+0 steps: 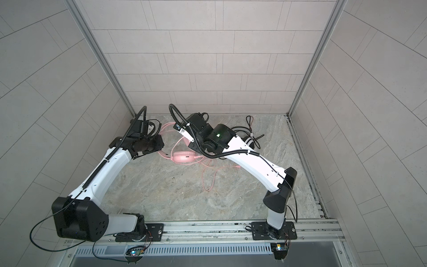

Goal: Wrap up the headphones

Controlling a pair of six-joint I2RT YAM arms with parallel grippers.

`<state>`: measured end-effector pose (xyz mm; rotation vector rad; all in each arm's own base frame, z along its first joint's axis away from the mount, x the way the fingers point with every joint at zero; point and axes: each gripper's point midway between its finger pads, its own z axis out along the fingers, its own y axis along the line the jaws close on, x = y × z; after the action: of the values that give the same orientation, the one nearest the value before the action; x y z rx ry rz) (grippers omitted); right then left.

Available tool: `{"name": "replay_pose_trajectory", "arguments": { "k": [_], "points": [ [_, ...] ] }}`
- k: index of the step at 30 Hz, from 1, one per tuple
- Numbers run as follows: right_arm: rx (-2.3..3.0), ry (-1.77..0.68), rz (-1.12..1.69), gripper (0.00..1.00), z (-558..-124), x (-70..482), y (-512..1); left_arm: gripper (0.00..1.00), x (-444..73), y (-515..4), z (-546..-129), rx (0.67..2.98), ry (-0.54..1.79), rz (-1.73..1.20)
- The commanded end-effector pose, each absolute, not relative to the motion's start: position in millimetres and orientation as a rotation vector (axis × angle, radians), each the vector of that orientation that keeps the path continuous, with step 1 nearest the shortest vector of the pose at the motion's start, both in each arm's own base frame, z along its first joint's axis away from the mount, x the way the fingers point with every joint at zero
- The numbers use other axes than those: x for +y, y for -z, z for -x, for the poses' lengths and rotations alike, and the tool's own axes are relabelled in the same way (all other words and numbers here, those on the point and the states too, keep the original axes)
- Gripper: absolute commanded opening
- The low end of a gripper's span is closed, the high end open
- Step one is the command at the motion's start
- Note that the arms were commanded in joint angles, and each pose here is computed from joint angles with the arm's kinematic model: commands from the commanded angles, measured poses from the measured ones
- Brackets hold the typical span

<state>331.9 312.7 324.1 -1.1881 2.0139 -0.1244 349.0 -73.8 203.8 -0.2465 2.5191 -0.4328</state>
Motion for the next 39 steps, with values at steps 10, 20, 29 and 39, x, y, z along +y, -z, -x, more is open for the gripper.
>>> {"name": "replay_pose_trajectory", "arguments": {
  "k": [10, 20, 29, 39],
  "points": [
    [2.120, 0.179, 1.166, 0.00, -326, 264, -330, 0.00, -61, -208, -326, 2.533, 0.328, 0.109],
    [2.250, 0.287, 1.312, 0.00, -290, 250, -272, 0.00, -41, -236, -322, 2.363, 0.289, 0.204],
    [2.216, 0.229, 1.227, 0.00, -294, 247, -288, 0.00, -34, -235, -322, 2.360, 0.284, 0.243],
    [2.020, 0.196, 1.070, 0.00, -339, 276, -317, 0.00, -92, -233, -326, 2.349, 0.703, 0.068]
  ]
}}
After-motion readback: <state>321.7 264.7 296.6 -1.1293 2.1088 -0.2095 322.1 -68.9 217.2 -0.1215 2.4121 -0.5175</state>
